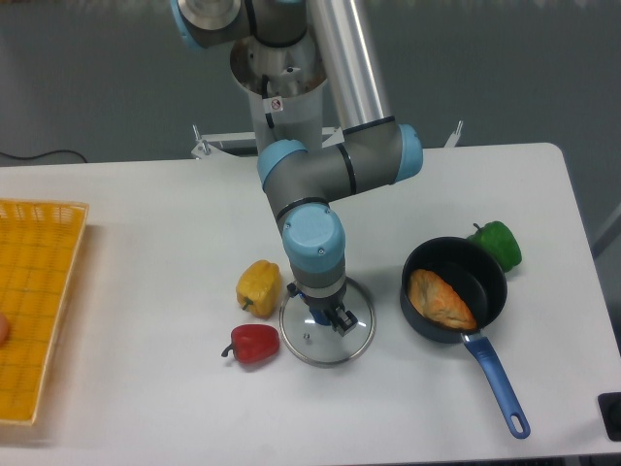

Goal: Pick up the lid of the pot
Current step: 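Close the gripper on the blue knob, then lift the glass lid up by its knob off the table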

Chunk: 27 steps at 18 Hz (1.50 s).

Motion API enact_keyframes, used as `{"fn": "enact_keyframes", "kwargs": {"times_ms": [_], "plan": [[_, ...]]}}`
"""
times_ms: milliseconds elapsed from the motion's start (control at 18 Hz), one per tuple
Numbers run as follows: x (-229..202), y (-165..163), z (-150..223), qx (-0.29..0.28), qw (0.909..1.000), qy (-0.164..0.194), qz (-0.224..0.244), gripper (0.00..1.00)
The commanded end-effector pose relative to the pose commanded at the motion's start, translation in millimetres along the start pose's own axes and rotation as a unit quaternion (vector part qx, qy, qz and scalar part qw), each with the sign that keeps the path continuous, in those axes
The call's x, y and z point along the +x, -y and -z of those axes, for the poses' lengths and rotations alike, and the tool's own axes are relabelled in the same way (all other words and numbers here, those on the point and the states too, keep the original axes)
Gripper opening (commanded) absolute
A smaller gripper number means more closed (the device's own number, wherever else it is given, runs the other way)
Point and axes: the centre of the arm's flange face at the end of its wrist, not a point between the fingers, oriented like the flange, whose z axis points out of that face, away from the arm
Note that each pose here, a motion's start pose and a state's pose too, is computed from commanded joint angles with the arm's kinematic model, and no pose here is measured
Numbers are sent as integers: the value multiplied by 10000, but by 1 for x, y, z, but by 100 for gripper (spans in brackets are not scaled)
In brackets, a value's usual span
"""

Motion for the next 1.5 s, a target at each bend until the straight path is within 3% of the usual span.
{"fn": "enact_keyframes", "kwargs": {"times_ms": [500,1222,1500], "plan": [[-5,0,18,34,10000,77,36,56],[7,-19,108,188,9997,-43,139,56],[11,-21,126,224,9996,-7,149,56]]}}
